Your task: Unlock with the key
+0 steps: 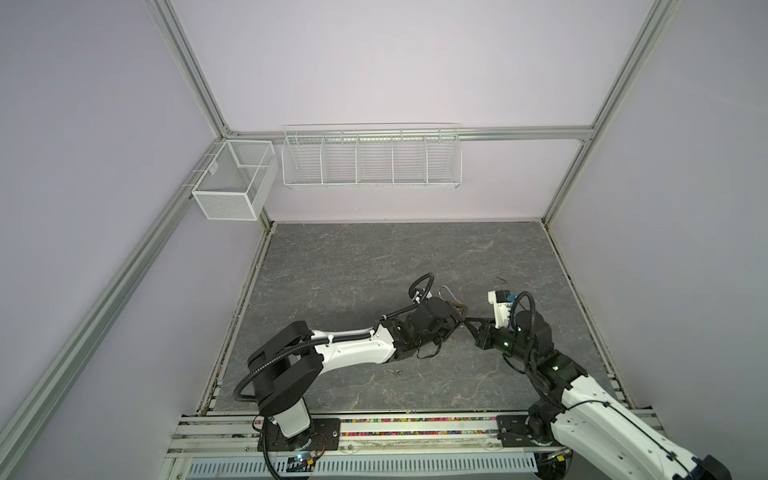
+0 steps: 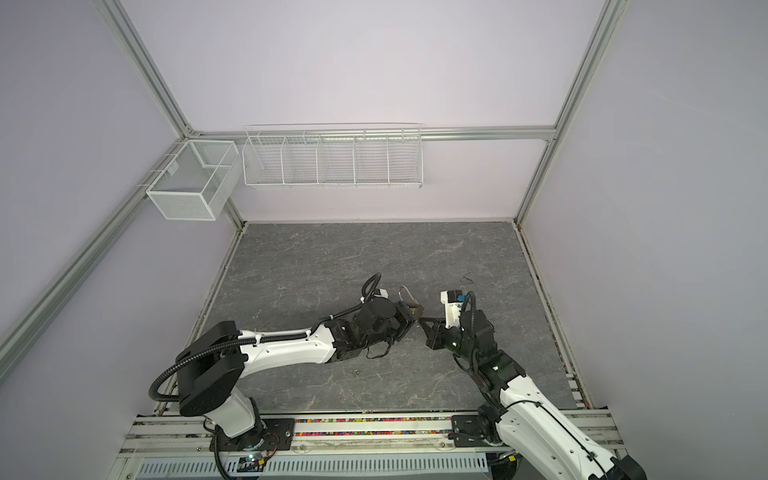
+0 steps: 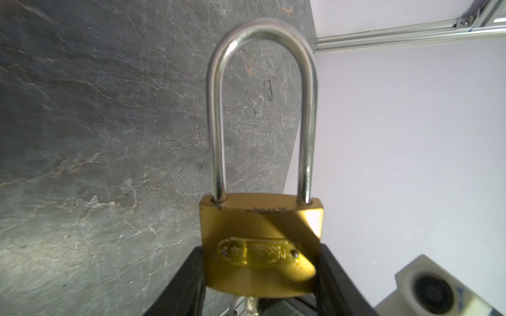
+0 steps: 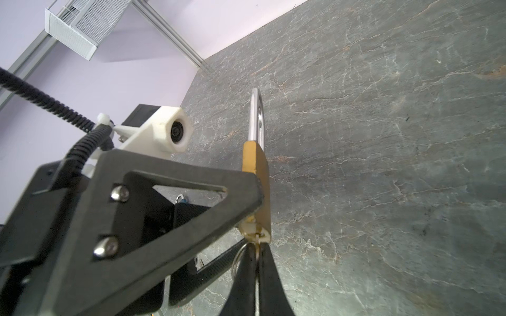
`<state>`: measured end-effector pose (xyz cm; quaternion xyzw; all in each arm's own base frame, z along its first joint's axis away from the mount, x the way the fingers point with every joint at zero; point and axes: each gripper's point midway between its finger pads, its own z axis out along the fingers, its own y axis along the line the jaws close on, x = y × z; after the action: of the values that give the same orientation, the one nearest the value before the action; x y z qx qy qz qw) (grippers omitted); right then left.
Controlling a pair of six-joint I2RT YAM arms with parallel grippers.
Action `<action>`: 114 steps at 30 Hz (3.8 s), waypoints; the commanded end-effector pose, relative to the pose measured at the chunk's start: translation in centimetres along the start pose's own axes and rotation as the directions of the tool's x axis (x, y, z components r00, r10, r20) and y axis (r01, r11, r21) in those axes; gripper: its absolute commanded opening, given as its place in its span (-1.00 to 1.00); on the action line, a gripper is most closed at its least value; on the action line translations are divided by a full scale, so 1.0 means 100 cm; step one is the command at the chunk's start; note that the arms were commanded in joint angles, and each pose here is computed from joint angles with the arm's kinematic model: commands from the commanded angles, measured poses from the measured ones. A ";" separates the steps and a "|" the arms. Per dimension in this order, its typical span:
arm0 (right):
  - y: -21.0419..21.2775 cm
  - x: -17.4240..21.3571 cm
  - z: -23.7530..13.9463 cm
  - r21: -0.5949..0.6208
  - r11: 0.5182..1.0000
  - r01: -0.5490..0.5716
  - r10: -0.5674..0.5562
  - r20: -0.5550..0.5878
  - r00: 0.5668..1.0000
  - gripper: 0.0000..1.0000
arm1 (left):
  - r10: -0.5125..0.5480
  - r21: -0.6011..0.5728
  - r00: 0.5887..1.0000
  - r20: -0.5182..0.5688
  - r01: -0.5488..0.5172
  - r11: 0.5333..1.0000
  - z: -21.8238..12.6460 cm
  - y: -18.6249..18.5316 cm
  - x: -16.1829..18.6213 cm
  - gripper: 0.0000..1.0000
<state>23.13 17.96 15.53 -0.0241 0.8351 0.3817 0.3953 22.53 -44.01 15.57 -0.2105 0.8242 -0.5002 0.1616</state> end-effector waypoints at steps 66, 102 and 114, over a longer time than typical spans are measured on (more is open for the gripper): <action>0.068 -0.080 -0.037 -0.301 0.953 0.033 0.028 0.194 0.981 0.78 | 0.708 0.543 0.698 -0.111 -0.554 0.631 -0.132 -0.095 0.022 -1.00; 0.048 -0.089 -0.001 -0.227 0.967 -0.113 0.140 0.105 0.985 0.82 | 0.747 0.467 0.657 -0.097 -0.633 0.617 -0.133 -0.099 0.015 -1.00; 0.031 -0.082 -0.002 -0.093 0.991 -0.097 0.103 0.069 0.992 0.85 | 0.751 0.347 0.657 -0.058 -0.692 0.633 -0.126 -0.094 -0.004 -1.00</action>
<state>27.45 18.11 22.67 0.0207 0.7994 0.4511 0.3963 18.24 -37.62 24.50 0.1973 0.8098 -0.4977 0.2398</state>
